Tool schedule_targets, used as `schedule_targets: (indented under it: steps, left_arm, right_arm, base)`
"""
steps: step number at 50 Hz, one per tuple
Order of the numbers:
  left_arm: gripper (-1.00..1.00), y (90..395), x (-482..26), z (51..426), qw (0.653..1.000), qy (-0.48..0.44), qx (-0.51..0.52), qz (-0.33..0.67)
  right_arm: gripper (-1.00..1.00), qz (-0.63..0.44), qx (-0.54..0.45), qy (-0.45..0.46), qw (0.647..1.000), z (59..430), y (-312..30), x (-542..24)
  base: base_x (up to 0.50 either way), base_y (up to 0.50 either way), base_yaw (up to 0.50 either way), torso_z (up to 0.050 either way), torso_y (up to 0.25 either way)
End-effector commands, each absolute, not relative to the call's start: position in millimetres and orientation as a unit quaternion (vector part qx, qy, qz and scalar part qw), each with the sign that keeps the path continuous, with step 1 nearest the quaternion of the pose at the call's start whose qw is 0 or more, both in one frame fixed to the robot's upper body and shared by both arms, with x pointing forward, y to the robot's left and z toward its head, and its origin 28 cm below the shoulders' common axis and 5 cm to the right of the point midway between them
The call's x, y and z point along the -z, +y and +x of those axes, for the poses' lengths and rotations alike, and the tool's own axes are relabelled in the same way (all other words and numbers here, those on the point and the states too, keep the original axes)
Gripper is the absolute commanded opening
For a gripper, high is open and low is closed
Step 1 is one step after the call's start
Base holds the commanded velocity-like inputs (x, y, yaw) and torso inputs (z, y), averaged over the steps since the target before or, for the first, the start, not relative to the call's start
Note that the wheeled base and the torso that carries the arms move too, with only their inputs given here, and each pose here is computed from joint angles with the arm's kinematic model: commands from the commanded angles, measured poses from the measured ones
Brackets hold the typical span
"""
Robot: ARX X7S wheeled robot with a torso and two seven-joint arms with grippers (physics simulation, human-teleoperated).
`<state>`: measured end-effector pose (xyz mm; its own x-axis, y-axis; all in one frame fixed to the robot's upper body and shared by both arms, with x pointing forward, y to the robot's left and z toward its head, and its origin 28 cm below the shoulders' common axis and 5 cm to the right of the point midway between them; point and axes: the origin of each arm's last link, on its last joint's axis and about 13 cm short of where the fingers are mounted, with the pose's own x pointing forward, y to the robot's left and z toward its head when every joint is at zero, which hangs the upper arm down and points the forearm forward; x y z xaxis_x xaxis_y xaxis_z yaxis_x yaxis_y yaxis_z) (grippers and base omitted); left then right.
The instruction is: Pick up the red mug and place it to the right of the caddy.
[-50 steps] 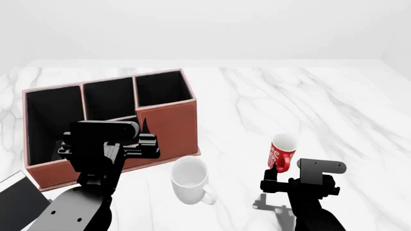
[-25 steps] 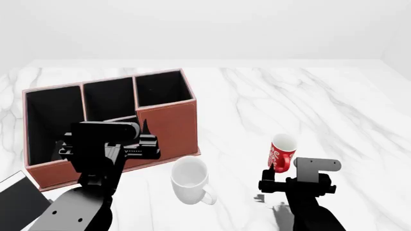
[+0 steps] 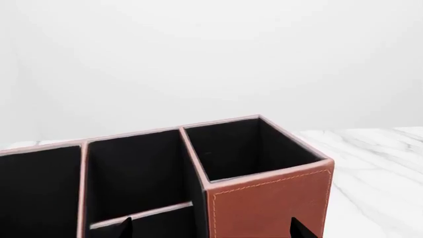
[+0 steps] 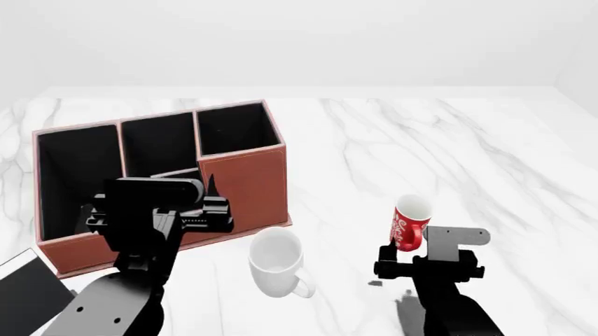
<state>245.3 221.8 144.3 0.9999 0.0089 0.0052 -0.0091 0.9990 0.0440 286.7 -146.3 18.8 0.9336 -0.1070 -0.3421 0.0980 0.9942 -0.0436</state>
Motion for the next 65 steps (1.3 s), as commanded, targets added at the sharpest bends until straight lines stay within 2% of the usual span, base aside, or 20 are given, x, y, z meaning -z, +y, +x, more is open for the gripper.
schedule_targets:
  steps: [1, 4, 5, 32, 38, 54, 65]
  left_arm:
    - [1.0, 222, -144, 245, 1.0, -0.002, -0.004, 0.022]
    - [1.0, 222, -144, 245, 1.0, -0.002, -0.004, 0.022]
    - [1.0, 222, -144, 245, 1.0, -0.002, -0.004, 0.022]
    - [1.0, 222, -143, 245, 1.0, 0.0, -0.005, 0.023]
    - [1.0, 221, -143, 245, 1.0, 0.0, -0.004, 0.024]
    - [1.0, 222, -142, 247, 1.0, 0.002, -0.005, 0.023]
    - [1.0, 222, -141, 247, 1.0, 0.003, -0.004, 0.022]
  right_arm:
    - [1.0, -0.014, 0.052, 0.182, 0.982, 289, -147, -17]
    - [1.0, -0.016, 0.053, 0.182, 0.982, 289, -147, -16]
    - [-1.0, -0.015, 0.057, 0.181, 0.982, 289, -147, -16]
    - [-1.0, -0.016, 0.055, 0.179, 0.982, 289, -148, -17]
    - [-1.0, -0.025, -0.004, 0.107, 0.994, 293, -144, -45]
    - [-1.0, -0.065, -0.068, 0.06, 0.994, 340, -120, -70]
    - [-1.0, -0.062, -0.119, 0.086, 0.987, 385, -96, -65]
  base:
    - [0.0, 0.0, 0.0, 0.0, 0.0]
    - [0.0, 0.0, 0.0, 0.0, 0.0]
    - [0.0, 0.0, 0.0, 0.0, 0.0]
    - [0.0, 0.0, 0.0, 0.0, 0.0]
    - [0.0, 0.0, 0.0, 0.0, 0.0]
    - [0.0, 0.0, 0.0, 0.0, 0.0]
    - [0.0, 0.0, 0.0, 0.0, 0.0]
